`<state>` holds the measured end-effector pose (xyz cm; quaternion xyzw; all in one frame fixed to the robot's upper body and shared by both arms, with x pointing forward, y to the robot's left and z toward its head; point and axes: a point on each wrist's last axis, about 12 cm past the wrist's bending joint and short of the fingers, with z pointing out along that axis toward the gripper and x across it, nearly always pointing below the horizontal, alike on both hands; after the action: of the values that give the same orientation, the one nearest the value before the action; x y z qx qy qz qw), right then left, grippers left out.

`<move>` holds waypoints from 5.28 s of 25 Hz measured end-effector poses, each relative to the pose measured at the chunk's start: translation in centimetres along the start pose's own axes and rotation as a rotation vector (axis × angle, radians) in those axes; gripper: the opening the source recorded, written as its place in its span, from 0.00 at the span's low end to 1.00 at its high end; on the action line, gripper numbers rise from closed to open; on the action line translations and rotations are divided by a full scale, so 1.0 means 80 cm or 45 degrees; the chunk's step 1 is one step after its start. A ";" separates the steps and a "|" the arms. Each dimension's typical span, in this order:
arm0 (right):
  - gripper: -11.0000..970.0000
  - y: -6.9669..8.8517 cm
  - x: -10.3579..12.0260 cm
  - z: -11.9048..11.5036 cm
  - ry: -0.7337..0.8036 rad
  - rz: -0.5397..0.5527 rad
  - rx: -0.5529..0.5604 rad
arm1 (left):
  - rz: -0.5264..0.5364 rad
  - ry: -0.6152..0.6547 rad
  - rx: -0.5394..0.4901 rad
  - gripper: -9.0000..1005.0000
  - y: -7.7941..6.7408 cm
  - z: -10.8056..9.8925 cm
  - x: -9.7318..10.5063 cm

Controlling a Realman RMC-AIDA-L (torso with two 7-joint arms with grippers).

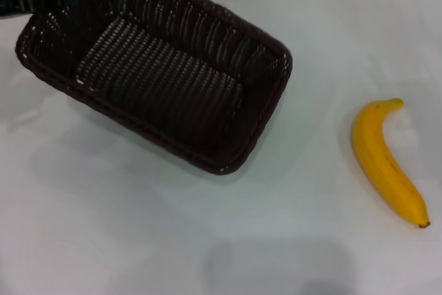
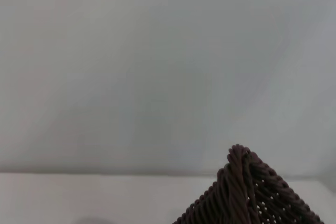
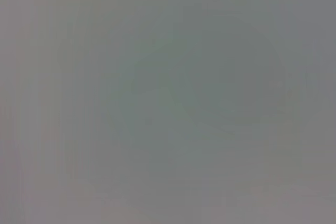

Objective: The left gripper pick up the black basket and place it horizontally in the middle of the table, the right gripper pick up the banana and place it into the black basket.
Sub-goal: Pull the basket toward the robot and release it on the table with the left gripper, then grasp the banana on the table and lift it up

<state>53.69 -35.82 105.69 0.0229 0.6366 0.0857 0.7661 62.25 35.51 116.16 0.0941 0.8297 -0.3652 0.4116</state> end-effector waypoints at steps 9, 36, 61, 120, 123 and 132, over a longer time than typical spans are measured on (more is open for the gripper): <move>0.89 -0.002 -0.002 0.001 -0.002 -0.011 0.000 | -0.212 -0.260 0.060 0.19 -0.002 0.008 0.047; 0.89 -0.016 -0.011 0.013 0.010 -0.066 0.030 | -0.515 -0.377 0.073 0.20 -0.017 0.060 0.153; 0.88 -0.018 -0.009 0.008 0.007 -0.049 0.065 | -0.581 -0.537 0.098 0.56 -0.005 -0.012 0.195; 0.88 0.208 -0.215 0.063 1.453 -0.580 -0.462 | 0.052 -1.129 -0.643 0.87 0.018 -0.063 0.246; 0.88 0.232 -0.209 0.060 1.527 -0.638 -0.430 | 0.050 -1.144 -0.652 0.87 0.019 -0.065 0.244; 0.88 0.263 -0.184 0.046 1.674 -0.594 -0.375 | 0.041 -1.152 -0.659 0.87 0.024 -0.056 0.230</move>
<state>52.54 -17.21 123.68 -0.2741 0.9369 0.0006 0.2170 48.50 37.27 103.09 -0.1651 0.6304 -0.1460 0.7444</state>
